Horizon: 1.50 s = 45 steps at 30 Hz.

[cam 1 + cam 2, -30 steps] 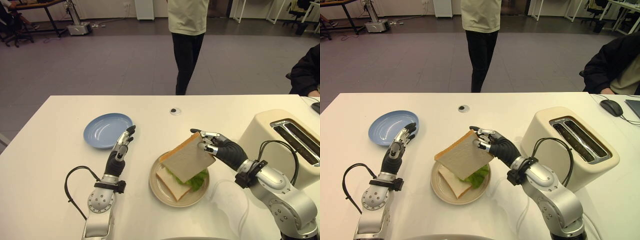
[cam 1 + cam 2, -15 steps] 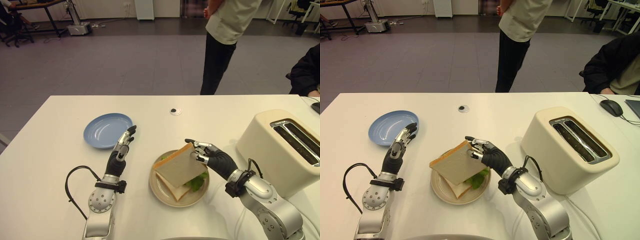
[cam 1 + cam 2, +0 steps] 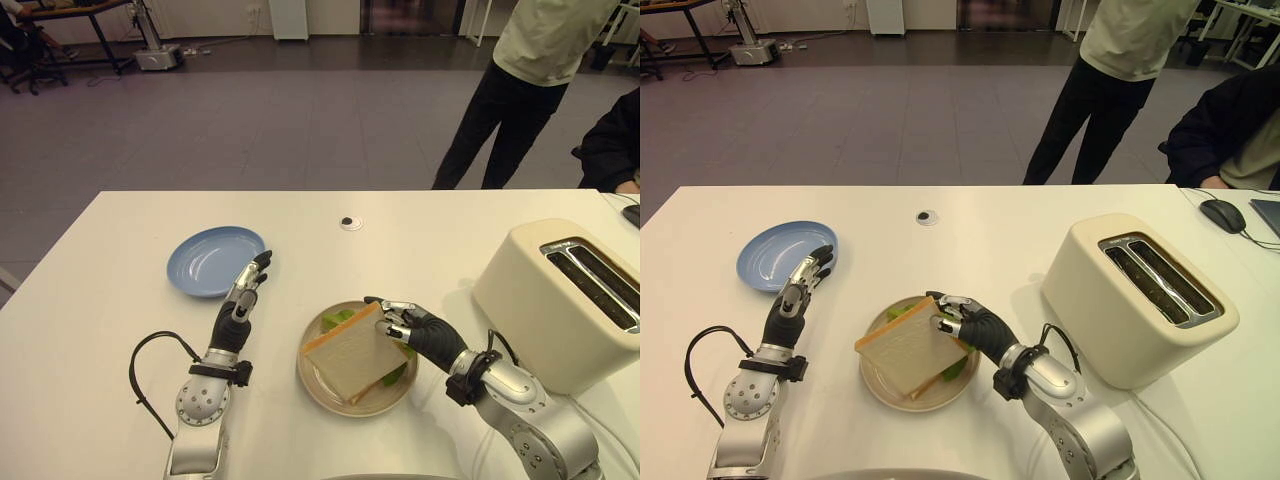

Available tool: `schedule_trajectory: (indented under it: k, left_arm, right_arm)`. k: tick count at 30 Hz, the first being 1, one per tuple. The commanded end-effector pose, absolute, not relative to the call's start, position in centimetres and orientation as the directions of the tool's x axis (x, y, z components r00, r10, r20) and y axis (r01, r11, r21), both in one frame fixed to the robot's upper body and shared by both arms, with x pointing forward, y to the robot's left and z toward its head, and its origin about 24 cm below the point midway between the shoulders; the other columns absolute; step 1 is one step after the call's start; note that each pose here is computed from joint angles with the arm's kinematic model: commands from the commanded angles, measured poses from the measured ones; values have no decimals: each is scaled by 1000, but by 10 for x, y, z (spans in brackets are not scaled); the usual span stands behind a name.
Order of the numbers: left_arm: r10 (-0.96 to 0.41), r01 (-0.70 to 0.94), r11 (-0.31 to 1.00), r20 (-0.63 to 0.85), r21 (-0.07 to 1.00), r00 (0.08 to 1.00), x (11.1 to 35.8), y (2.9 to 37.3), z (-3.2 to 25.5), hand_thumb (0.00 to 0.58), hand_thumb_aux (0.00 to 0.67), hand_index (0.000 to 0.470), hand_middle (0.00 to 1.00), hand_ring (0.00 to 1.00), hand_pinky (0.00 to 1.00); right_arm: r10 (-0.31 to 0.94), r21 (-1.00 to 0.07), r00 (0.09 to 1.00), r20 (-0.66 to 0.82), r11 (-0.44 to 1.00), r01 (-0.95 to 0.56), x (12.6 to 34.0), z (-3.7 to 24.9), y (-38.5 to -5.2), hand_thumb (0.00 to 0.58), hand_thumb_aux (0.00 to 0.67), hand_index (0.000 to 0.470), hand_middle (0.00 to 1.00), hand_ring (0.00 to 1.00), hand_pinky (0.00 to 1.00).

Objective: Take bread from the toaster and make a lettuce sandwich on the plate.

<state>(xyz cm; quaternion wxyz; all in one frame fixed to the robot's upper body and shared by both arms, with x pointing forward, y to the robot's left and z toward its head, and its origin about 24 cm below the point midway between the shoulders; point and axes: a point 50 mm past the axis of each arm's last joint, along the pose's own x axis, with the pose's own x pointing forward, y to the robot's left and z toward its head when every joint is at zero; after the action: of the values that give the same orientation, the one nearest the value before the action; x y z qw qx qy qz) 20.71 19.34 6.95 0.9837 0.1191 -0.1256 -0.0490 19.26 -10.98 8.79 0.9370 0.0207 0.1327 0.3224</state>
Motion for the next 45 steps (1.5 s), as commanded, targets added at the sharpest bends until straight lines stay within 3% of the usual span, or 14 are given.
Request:
schedule_trajectory:
  k: [1, 4, 5, 6, 23, 30, 31, 32, 33, 34, 36, 38, 39, 45]
  left_arm:
    - [-126, 66, 964, 224, 258, 966, 206, 195, 69, 0, 0, 0, 0, 0, 0]
    - [-126, 66, 964, 224, 257, 966, 206, 195, 69, 0, 0, 0, 0, 0, 0]
    - [-125, 65, 964, 224, 257, 967, 206, 195, 69, 0, 0, 0, 0, 0, 0]
    - [-125, 65, 964, 224, 258, 967, 206, 195, 69, 0, 0, 0, 0, 0, 0]
    - [-121, 60, 964, 223, 260, 967, 204, 196, 69, 0, 0, 0, 0, 0, 0]
    - [-126, 65, 963, 224, 261, 966, 204, 195, 70, 0, 0, 0, 0, 0, 0]
    - [-128, 67, 963, 225, 261, 966, 204, 195, 70, 0, 0, 0, 0, 0, 0]
    - [-138, 76, 963, 230, 260, 963, 203, 194, 72, 0, 0, 0, 0, 0, 0]
    - [-160, 99, 962, 235, 254, 959, 202, 192, 74, 0, 0, 0, 0, 0, 0]
    - [-229, 167, 954, 247, 247, 942, 198, 184, 79, 553, 525, 369, 0, 0, 0]
    - [-359, 298, 921, 251, 250, 899, 190, 170, 85, 580, 670, 470, 0, 0, 0]
    - [-447, 386, 884, 234, 264, 864, 183, 161, 89, 580, 670, 470, 255, 255, 255]
    - [-478, 417, 867, 223, 273, 849, 181, 158, 90, 580, 670, 470, 804, 804, 804]
    - [-788, 739, 593, 39, 320, 615, 146, 129, 90, 580, 670, 470, 1000, 1000, 1000]
  right_arm:
    - [574, 72, 784, -236, 815, -575, 199, 85, -114, 580, 670, 470, 0, 0, 0]
    - [566, 22, 799, -205, 818, -574, 202, 90, -114, 566, 568, 398, 0, 0, 0]
    - [567, 4, 800, -194, 816, -578, 203, 92, -114, 144, 89, 63, 0, 0, 0]
    - [570, -14, 801, -184, 813, -582, 203, 93, -113, 0, 0, 0, 0, 0, 0]
    - [506, -420, 860, 62, 795, -437, 215, 123, -119, 0, 0, 0, 0, 0, 0]
    - [669, -333, 634, 387, 743, -581, 198, 170, -123, 0, 0, 0, 0, 0, 0]
    - [681, -297, 624, 384, 731, -614, 197, 168, -127, 45, 26, 18, 0, 0, 0]
    - [694, -253, 619, 367, 715, -652, 198, 161, -131, 408, 305, 214, 0, 0, 0]
    - [711, -219, 617, 337, 696, -684, 198, 152, -135, 580, 670, 470, 0, 0, 0]
    - [748, -195, 597, 288, 657, -728, 195, 139, -138, 580, 670, 470, 0, 0, 0]
    - [802, -169, 555, 221, 592, -788, 189, 120, -140, 580, 670, 470, 0, 0, 0]
    - [844, -159, 502, 189, 530, -833, 182, 109, -140, 580, 670, 470, 733, 733, 733]
    - [860, -156, 477, 181, 504, -850, 179, 107, -138, 580, 670, 470, 1000, 1000, 1000]
    - [954, -214, 286, 90, 299, -930, 157, 105, -130, 580, 670, 470, 1000, 1000, 1000]
